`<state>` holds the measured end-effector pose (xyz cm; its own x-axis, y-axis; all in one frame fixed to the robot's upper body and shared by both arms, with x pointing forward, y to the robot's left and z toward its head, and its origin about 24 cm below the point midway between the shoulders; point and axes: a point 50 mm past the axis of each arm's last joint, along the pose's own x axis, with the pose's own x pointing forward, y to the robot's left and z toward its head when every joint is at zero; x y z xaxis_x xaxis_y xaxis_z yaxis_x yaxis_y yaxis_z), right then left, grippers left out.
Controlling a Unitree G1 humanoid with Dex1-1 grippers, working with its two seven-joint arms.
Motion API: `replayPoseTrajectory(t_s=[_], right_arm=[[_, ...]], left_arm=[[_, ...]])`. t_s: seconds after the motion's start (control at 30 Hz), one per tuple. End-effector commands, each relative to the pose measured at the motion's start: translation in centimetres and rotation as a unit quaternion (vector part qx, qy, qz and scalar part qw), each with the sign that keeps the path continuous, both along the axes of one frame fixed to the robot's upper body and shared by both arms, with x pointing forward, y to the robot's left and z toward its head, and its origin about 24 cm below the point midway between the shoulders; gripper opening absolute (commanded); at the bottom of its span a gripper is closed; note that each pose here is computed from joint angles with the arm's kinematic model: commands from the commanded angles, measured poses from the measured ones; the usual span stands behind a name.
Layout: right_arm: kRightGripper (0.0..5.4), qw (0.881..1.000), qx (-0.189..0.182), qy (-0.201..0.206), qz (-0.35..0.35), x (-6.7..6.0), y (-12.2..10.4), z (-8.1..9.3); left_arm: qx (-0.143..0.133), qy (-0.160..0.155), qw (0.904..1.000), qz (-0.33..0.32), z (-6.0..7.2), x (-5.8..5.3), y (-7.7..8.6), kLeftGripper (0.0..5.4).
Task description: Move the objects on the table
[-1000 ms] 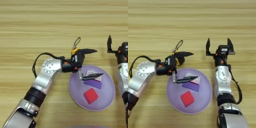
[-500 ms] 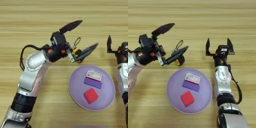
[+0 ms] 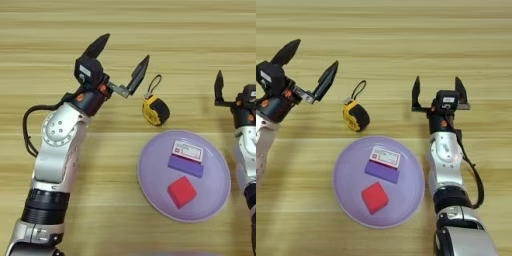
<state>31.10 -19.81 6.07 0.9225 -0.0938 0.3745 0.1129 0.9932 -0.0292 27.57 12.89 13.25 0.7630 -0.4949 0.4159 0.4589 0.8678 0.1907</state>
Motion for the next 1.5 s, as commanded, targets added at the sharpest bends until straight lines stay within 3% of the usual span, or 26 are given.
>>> replayPoseTrajectory(t_s=[0.03,0.27,0.33,0.6,0.73,0.83,0.97,1.17,1.27,1.33,1.5], right_arm=[[5.4,1.0,-0.001,0.003,0.001,0.3,0.1,0.1],[5.4,1.0,-0.003,0.006,0.0,0.4,-0.1,0.0],[5.4,1.0,-0.003,0.005,0.0,0.4,-0.2,0.0],[5.4,1.0,-0.008,0.005,-0.001,0.3,-0.4,-0.1],[5.4,1.0,-0.011,0.004,-0.001,0.1,-0.3,-0.2],[5.4,1.0,-0.013,0.003,-0.001,0.1,-0.1,-0.2],[5.4,1.0,-0.012,0.001,-0.001,0.1,0.2,-0.2],[5.4,1.0,-0.013,-0.003,0.001,0.1,0.6,-0.1],[5.4,1.0,-0.013,-0.005,0.002,0.1,0.9,0.0],[5.4,1.0,-0.013,-0.008,0.002,0.0,1.1,0.1],[5.4,1.0,-0.013,-0.011,0.003,-0.2,1.3,0.2]], left_arm=[[0.035,0.01,0.9979,0.054,-2.1,-0.1,1.6,5.39],[0.049,0.009,0.9888,0.141,-4.7,0.1,3.4,5.39],[0.039,0.014,0.9864,0.159,-5.2,0.2,3.9,5.39],[0.037,0.03,0.9858,0.161,-6.2,-0.4,5.0,5.39],[0.041,0.025,0.9967,0.066,-5.2,-1.1,3.9,5.39],[0.049,0.025,0.9984,-0.017,-3.9,-0.8,3.0,5.39],[0.043,0.014,0.9977,-0.05,-2.4,-0.3,2.7,5.39],[0.047,-0.006,0.9941,-0.098,-0.9,-0.5,2.4,5.39],[0.049,-0.003,0.988,-0.146,-0.2,-0.4,1.9,5.39],[0.066,-0.005,0.9793,-0.191,0.3,-0.3,1.5,5.39],[0.078,0.033,0.9588,-0.271,0.2,-0.2,1.0,5.39]])
